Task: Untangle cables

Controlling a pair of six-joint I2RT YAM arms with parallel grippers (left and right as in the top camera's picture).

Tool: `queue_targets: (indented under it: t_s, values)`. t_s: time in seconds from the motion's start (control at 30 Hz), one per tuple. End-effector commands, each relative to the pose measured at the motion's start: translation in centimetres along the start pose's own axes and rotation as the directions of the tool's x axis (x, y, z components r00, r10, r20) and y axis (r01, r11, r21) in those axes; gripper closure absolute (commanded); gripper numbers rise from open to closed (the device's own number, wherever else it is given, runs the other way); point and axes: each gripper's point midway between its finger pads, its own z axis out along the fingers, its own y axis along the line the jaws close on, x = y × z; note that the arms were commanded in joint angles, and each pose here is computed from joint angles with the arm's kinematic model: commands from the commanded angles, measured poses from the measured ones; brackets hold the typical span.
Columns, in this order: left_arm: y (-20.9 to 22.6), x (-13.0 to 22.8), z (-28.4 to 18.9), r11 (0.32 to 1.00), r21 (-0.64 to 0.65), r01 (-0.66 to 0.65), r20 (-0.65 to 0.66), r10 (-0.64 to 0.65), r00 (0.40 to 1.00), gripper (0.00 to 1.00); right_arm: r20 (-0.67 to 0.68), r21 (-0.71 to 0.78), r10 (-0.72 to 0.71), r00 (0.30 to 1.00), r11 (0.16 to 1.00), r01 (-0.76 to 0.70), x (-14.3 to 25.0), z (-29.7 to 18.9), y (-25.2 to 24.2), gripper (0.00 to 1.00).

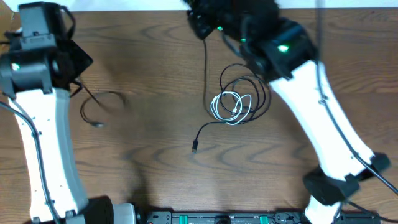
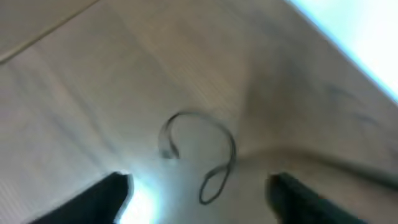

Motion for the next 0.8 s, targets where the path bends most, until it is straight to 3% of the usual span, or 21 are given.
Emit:
queue_targets:
  t_s: [0.0, 0.03, 0.07, 0.1, 0.27, 0.33, 0.4, 0.6, 0.77]
  values:
    - [1.7, 0.4, 1.8, 0.994, -0.027, 0.102, -0.095, -0.105, 0.990, 0.09, -0.052, -0.026, 0.052, 0.997, 0.998, -0.053, 1.4, 0.6, 0.5, 0.34]
    - [1.7, 0.8, 2.2, 0.993, -0.009, 0.118, -0.134, -0.118, 0.984, 0.10, -0.071, -0.014, 0.052, 0.996, 0.998, -0.053, 1.9, 0.6, 0.3, 0.16]
    - [1.6, 1.3, 2.4, 0.990, 0.017, 0.139, -0.183, -0.134, 0.974, 0.09, -0.090, 0.002, 0.056, 0.994, 0.998, -0.056, 2.4, 0.5, -0.1, 0.04]
    - [1.5, 1.6, 2.5, 0.987, 0.037, 0.154, -0.213, -0.142, 0.967, 0.09, -0.103, 0.011, 0.058, 0.993, 0.998, -0.057, 2.7, 0.4, -0.2, 0.01]
    - [-2.5, 3.4, 1.1, 0.943, 0.329, 0.051, -0.326, 0.063, 0.943, 0.09, -0.130, 0.058, 0.078, 0.989, 0.996, -0.071, 2.8, -2.2, -2.0, 0.01]
    - [-5.5, 5.1, -0.7, 0.851, 0.525, -0.027, -0.332, 0.234, 0.914, 0.10, -0.142, 0.095, 0.098, 0.985, 0.992, -0.085, 2.8, -4.2, -3.6, 0.01]
    - [-7.6, 6.7, -2.3, 0.776, 0.629, -0.056, -0.330, 0.331, 0.884, 0.09, -0.161, 0.144, 0.145, 0.976, 0.982, -0.122, 3.3, -6.4, -5.6, 0.01]
    - [-10.9, 12.0, -3.4, 0.724, 0.676, -0.139, -0.351, 0.482, 0.803, 0.10, -0.282, 0.176, 0.287, 0.915, 0.953, -0.245, 6.8, -11.9, -8.1, 0.01]
    - [-12.2, 17.4, -1.0, 0.837, 0.508, -0.203, -0.467, 0.466, 0.751, 0.10, -0.449, 0.156, 0.361, 0.817, 0.932, -0.326, 10.9, -14.0, -6.3, 0.01]
